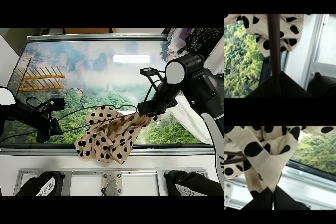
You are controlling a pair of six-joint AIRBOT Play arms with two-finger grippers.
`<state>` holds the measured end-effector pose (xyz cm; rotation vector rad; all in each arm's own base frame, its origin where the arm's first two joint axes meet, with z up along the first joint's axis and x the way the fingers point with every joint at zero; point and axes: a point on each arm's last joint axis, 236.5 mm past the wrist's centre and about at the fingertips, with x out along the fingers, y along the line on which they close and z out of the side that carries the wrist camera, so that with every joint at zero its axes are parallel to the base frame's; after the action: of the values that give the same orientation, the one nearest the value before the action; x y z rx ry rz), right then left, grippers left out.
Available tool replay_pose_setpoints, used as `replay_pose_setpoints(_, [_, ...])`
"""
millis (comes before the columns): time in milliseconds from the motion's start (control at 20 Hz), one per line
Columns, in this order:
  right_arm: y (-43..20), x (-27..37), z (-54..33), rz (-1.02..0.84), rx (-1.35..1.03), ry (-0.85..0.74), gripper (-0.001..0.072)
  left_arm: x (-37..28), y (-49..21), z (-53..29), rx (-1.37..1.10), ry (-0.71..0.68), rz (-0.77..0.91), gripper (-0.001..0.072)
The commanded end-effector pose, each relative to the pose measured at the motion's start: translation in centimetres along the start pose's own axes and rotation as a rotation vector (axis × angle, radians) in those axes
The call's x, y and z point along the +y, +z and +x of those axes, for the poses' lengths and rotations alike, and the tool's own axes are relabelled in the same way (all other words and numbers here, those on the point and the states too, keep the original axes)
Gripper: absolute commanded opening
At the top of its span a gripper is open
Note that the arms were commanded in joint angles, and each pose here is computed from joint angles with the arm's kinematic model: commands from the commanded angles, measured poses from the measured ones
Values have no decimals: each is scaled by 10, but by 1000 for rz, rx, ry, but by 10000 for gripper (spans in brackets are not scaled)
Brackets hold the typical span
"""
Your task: Fold the clothes and pants, and hang the long-sleeved shirts on hangers.
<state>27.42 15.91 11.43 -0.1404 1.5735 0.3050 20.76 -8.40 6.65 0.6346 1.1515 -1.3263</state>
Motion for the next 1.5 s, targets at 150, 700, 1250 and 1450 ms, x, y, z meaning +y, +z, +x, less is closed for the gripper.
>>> replay_pose_setpoints(150, [4, -18, -2, 63, -8, 1, 9, -10, 33, 4, -113, -59, 45, 7])
replay_pose_setpoints(700, [-3, -17, -18, 58, -54, 7, 9, 3, 37, 52, -44, -234, -48, 6])
replay_pose_setpoints(1250, [-11, 11, -27, 5, -86, 48, 8, 6, 64, 78, -35, -208, 36, 6])
replay_pose_setpoints(1450, [-12, 29, -26, -17, -97, 56, 9, 9, 66, 80, -40, -194, 39, 6])
